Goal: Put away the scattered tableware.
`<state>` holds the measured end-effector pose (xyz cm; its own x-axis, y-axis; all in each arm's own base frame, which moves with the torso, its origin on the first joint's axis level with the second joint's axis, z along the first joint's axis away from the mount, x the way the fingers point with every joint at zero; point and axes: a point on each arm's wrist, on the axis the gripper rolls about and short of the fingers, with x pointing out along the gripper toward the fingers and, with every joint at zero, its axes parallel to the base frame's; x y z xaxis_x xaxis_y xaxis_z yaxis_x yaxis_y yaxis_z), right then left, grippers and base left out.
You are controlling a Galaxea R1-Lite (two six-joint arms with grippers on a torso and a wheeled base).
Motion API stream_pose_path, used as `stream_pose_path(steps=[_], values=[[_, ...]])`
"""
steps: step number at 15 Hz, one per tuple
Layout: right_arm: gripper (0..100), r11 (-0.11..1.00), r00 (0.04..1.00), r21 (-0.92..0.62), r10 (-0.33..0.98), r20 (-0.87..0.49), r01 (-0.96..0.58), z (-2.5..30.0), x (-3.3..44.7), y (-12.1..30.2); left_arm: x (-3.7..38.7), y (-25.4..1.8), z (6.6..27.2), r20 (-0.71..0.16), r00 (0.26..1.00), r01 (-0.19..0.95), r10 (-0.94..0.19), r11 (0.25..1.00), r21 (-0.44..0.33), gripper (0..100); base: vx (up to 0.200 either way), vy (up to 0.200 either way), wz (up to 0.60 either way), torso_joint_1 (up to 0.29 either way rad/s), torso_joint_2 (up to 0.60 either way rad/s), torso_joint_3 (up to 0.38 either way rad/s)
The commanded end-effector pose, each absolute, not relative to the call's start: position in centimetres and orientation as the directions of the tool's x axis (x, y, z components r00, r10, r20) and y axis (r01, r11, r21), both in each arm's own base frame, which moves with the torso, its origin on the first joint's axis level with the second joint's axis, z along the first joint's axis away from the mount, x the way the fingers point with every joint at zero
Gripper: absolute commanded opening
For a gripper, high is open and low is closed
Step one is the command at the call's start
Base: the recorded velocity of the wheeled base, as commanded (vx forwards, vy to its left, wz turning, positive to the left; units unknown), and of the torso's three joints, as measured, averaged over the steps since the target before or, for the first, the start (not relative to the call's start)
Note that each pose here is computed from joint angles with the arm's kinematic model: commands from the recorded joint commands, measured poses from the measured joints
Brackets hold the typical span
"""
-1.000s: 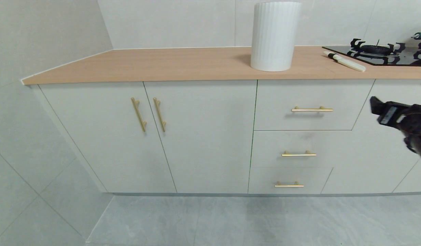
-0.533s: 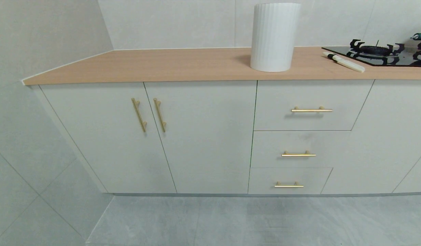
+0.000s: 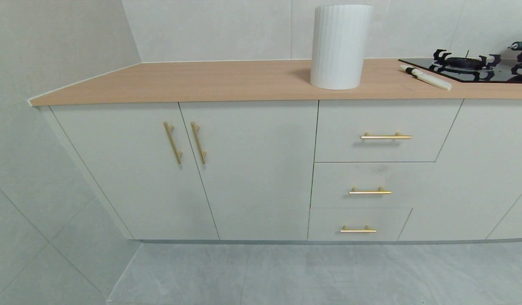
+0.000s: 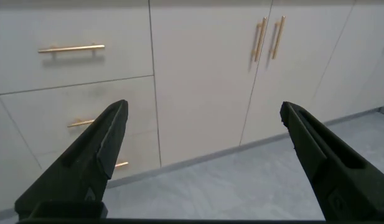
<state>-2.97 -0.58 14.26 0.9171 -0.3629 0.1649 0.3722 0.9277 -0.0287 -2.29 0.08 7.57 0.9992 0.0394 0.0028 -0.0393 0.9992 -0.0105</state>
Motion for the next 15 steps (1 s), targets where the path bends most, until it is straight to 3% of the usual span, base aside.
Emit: stream_pose_path(steps=[1, 3, 6, 11, 15], values=[[100, 0.977, 0.956, -0.016, -0.206, 0.209, 0.214, 12.6, -3.5, -0.6, -2.3, 0.1, 7.6, 0.002, 0.999, -0.04, 0.04, 0.999, -0.011, 100, 0.0, 0.0, 0.0, 0.0, 0.0, 0.0], [100, 0.983, 0.965, -0.012, -0.176, 0.193, 0.181, 12.2, -3.5, -0.4, -2.3, 0.1, 7.6, 0.002, 0.999, -0.041, 0.041, 0.999, -0.011, 100, 0.0, 0.0, 0.0, 0.0, 0.0, 0.0], [100, 0.983, 0.981, -0.03, -0.176, 0.087, 0.179, 8.5, -2.4, -0.4, -2.3, 0.1, 7.6, 0.002, 0.999, -0.04, 0.04, 0.999, -0.011, 100, 0.0, 0.0, 0.0, 0.0, 0.0, 0.0], [100, 1.0, 1.0, 0.017, -0.008, 0.008, 0.008, 7.6, -2.3, 0.0, -2.3, 0.1, 7.6, 0.003, 0.999, -0.041, 0.041, 0.999, -0.011, 100, 0.0, 0.0, 0.0, 0.0, 0.0, 0.0], [100, 1.0, 1.0, 0.002, 0.011, 0.002, -0.011, 7.6, -2.3, 0.0, -2.3, 0.1, 7.6, 0.002, 0.999, -0.041, 0.041, 0.999, -0.011, 100, 0.0, 0.0, 0.0, 0.0, 0.0, 0.0]])
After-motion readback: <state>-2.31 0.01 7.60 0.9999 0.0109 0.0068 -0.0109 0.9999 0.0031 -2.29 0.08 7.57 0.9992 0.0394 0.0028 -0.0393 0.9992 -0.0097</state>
